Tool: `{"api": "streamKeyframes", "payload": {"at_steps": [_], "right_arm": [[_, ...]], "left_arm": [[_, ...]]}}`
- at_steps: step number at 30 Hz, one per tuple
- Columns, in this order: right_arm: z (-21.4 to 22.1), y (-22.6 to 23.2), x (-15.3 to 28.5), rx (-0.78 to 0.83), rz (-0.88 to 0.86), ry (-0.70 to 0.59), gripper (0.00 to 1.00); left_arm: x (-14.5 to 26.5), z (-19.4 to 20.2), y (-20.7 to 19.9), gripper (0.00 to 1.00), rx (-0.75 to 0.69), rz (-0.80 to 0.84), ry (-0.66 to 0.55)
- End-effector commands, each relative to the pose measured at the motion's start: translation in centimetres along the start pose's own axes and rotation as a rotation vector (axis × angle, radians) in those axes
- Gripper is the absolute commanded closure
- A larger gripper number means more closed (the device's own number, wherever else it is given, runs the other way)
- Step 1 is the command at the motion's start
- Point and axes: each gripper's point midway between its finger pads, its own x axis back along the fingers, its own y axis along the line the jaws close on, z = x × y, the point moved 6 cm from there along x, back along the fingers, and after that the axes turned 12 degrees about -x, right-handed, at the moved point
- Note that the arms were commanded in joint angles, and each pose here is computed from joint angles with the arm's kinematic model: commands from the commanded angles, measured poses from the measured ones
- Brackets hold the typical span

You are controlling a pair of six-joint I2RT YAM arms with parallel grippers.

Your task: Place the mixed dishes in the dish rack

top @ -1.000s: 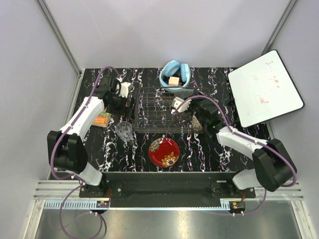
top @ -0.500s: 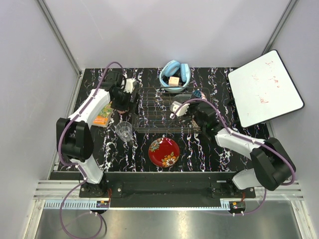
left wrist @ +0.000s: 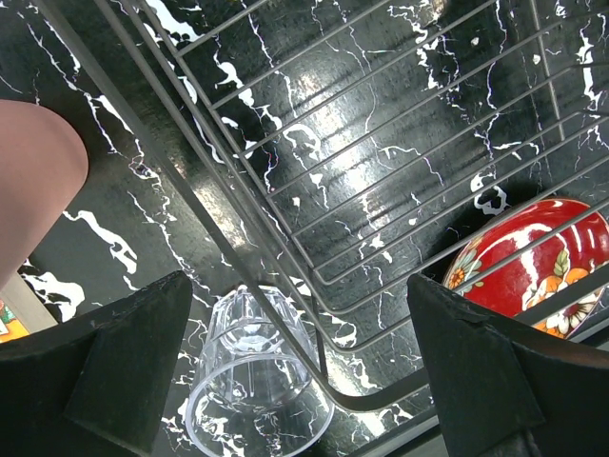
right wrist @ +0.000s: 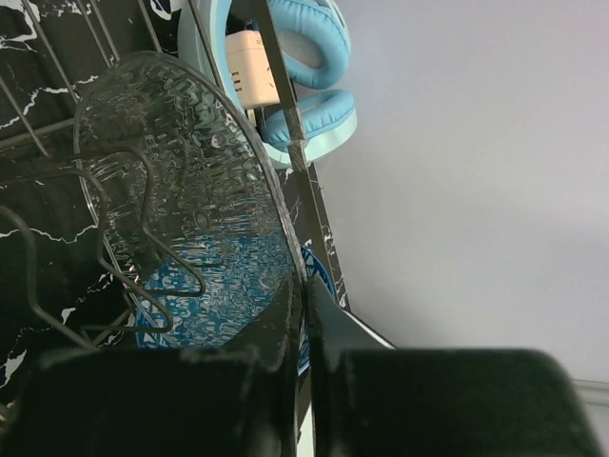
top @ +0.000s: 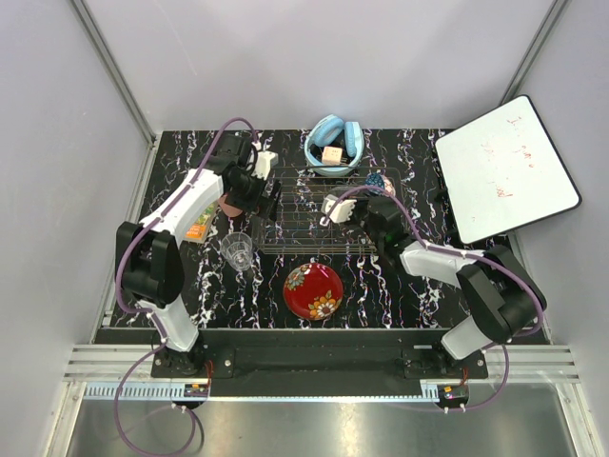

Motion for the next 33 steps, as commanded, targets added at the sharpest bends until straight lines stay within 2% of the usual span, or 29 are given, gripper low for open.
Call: {"api": "streamKeyframes", "payload": {"at_steps": [1,2,5,8,15,16,19,20,22,25,28,31,32,33], "right_arm": [[-0.8,-1.9,-0.3,-0.111,0.134,-0.011,0.85],[-0.7,-2.1,-0.3,-0.126,0.154,-0.008,0.77],[-0.8,-2.9,-0.1,-0.181,0.224,-0.001,0.66],[-0.5,-3.7,0.6,-0.225,0.284,0.027,0.52],[-1.8,-5.1,4.7,-0.38,0.387,0.083,0.47],[-2.2,-5.2,5.3,-0.393,0.39,0.094,0.43],[-3.4,-5.1,7.8,-0.467,0.386,0.119,0.38],[-3.1,-4.2,8.3,-0.469,0.326,0.148,0.24],[-3.3,-4.4,9.5,-0.572,0.322,0.126,0.01],[-3.4,-4.3,10.4,-0.658,0.334,0.11,0.0],[-5.3,-4.4,11.3,-0.766,0.311,0.093,0.0],[-7.1,-3.1,12.0,-0.953,0.163,0.143,0.0],[-8.2,-2.1,12.4,-1.076,0.055,0.176,0.0],[-8.6,-1.6,12.6,-1.188,0.037,0.193,0.0]], "left_arm": [[1.1,-1.6,0.4,0.01,-0.043,-0.036,-0.064],[1.2,-1.6,0.4,0.01,-0.045,-0.039,-0.062],[2.1,-1.7,0.4,0.01,-0.061,-0.053,-0.074],[3.2,-1.6,0.1,0.01,-0.072,-0.06,-0.086],[6.3,-1.4,-0.3,0.01,-0.107,-0.11,-0.116],[6.6,-1.4,-0.4,0.01,-0.111,-0.114,-0.118],[7.8,-1.1,-0.5,0.01,-0.119,-0.14,-0.123],[8.1,-1.0,-0.5,0.01,-0.123,-0.146,-0.124],[8.5,-0.9,-0.5,0.01,-0.126,-0.157,-0.133],[8.6,-0.6,-0.7,0.01,-0.115,-0.152,-0.124],[8.9,-0.3,-0.7,0.01,-0.121,-0.163,-0.117],[9.5,-0.2,-0.6,0.01,-0.127,-0.189,-0.119],[9.8,-0.1,-0.5,0.01,-0.127,-0.202,-0.12],[9.9,0.0,-0.5,0.01,-0.13,-0.209,-0.12]]}}
